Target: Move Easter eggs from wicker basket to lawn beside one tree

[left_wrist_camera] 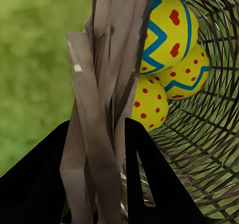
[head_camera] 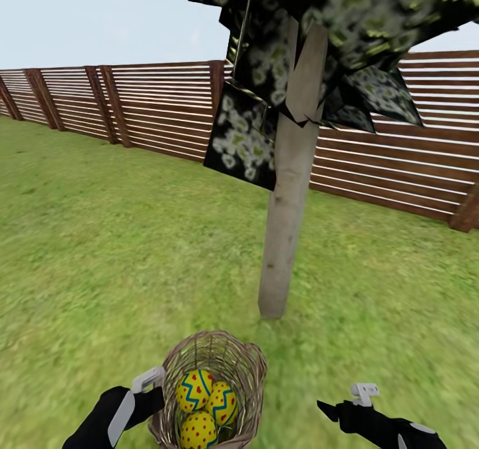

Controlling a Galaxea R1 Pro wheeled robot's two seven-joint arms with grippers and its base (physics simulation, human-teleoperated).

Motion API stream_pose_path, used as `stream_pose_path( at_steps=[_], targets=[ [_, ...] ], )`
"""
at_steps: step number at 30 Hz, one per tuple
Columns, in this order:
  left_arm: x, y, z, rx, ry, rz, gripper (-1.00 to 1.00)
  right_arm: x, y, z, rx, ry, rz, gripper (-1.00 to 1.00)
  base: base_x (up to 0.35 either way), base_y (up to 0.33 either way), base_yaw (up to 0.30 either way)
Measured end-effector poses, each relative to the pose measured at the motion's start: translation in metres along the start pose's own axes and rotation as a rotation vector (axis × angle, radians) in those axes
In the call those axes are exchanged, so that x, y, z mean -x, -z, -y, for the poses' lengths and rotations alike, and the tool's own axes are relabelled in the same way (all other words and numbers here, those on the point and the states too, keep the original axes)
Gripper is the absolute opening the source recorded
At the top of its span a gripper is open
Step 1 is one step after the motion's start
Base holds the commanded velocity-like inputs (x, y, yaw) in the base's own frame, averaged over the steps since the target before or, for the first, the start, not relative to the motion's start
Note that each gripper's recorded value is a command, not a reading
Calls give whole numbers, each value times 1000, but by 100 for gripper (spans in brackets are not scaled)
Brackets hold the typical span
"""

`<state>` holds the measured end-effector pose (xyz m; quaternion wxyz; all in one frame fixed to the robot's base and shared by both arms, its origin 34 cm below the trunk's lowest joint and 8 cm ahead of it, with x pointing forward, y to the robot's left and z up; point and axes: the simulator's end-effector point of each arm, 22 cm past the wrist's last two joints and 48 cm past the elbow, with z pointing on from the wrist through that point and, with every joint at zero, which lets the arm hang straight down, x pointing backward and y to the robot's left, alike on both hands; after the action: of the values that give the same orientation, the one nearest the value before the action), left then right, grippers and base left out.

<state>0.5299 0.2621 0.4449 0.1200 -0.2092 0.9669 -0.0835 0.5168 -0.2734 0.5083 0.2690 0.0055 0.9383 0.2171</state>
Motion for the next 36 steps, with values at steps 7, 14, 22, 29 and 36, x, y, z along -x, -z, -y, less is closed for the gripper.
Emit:
stream_pose_path(
  at_steps=[7,14,22,29,36],
  targets=[
    [0,-9,-5,-8,17,-6,-100,-8,-9,5,1,1,1,100,0,0,0],
    [4,-15,-3,-24,22,-12,-100,-17,-19,10,1,0,1,100,0,0,0],
    [-1,-20,-3,-42,38,0,100,-17,-19,10,0,0,1,100,0,0,0],
    [-5,-24,-15,5,11,6,100,-17,-19,11,-1,0,1,100,0,0,0],
    [-3,-17,-11,4,8,5,100,-12,-14,8,-1,0,1,100,0,0,0]
  ],
)
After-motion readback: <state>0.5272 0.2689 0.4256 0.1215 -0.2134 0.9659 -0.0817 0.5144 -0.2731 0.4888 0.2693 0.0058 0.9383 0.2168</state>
